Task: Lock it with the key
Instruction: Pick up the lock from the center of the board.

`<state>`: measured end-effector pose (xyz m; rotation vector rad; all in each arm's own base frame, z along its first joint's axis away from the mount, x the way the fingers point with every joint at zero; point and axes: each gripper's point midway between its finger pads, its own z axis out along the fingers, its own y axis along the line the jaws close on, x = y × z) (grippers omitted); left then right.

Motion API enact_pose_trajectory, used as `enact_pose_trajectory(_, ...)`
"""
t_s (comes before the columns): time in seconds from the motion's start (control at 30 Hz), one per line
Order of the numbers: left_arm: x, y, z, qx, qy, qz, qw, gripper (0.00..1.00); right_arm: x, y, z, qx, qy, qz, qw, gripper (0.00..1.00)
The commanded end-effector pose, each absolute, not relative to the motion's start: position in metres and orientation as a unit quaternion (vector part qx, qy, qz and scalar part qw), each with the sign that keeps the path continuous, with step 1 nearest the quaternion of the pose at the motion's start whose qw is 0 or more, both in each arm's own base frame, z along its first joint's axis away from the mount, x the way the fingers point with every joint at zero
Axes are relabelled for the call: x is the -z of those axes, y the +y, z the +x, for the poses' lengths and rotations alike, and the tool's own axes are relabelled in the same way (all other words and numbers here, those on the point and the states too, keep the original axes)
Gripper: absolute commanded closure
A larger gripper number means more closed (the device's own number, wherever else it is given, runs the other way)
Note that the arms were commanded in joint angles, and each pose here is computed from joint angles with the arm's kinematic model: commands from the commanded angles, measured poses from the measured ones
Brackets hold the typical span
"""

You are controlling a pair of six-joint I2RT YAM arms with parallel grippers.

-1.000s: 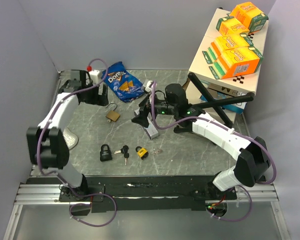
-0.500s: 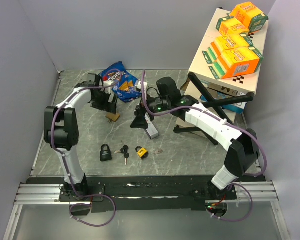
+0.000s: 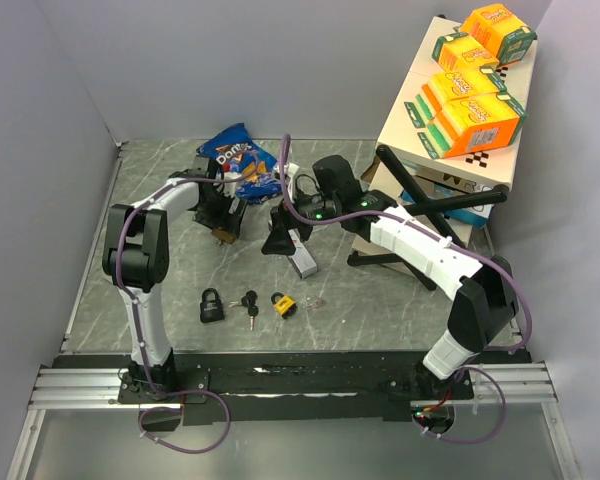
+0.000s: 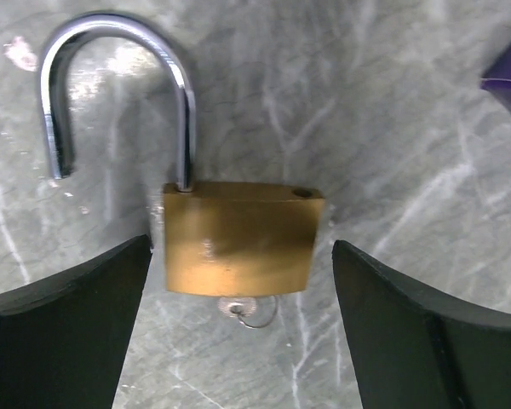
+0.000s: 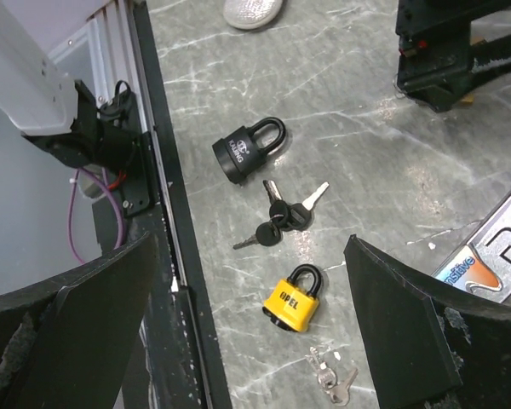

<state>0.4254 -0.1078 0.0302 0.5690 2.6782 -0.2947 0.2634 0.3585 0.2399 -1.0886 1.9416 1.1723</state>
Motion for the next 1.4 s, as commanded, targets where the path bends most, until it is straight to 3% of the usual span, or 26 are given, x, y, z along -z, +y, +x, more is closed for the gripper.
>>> enact_pose_trajectory(0.0,-0.027,-0.100,0.432,0.082,0.953,0.208,0.203,0.08,-0.249,0.355,0.269,-0.446,0.738,-0.393,0.318,0.00)
enact_pose_trajectory(0.3,-0.012,-0.092,0.427,0.062,0.957,0.212,0.189,0.14,-0.241,0.349,0.283,-0.410,0.745,-0.393,0.350,0.00)
enact_pose_trajectory(0.5,-0.007,-0.091,0.414,0.055,0.961,0.201,0.180,0.25,-0.238,0.346,0.290,-0.397,0.749,-0.379,0.372,0.00)
enact_pose_trajectory(0.57,-0.008,-0.093,0.411,0.059,0.962,0.198,0.176,0.30,-0.234,0.347,0.292,-0.395,0.757,-0.371,0.366,0.00)
enact_pose_trajectory(0.63,-0.013,-0.094,0.410,0.064,0.963,0.189,0.179,0.45,-0.232,0.347,0.296,-0.391,0.761,-0.368,0.365,0.00)
enact_pose_trajectory(0.7,-0.030,-0.097,0.414,0.073,0.960,0.179,0.201,0.55,-0.232,0.349,0.297,-0.390,0.763,-0.365,0.364,0.00)
enact_pose_trajectory(0.9,-0.114,-0.130,0.410,0.225,0.935,0.080,0.261,0.69,-0.238,0.352,0.306,-0.392,0.765,-0.342,0.378,0.00)
enact_pose_trajectory(1.13,-0.192,-0.145,0.397,0.315,0.894,0.020,0.317,0.88,-0.251,0.356,0.333,-0.384,0.785,-0.273,0.402,0.00)
enact_pose_trajectory(1.37,-0.257,-0.148,0.388,0.389,0.843,-0.061,0.367,0.99,-0.279,0.385,0.353,-0.428,0.774,-0.179,0.431,0.00)
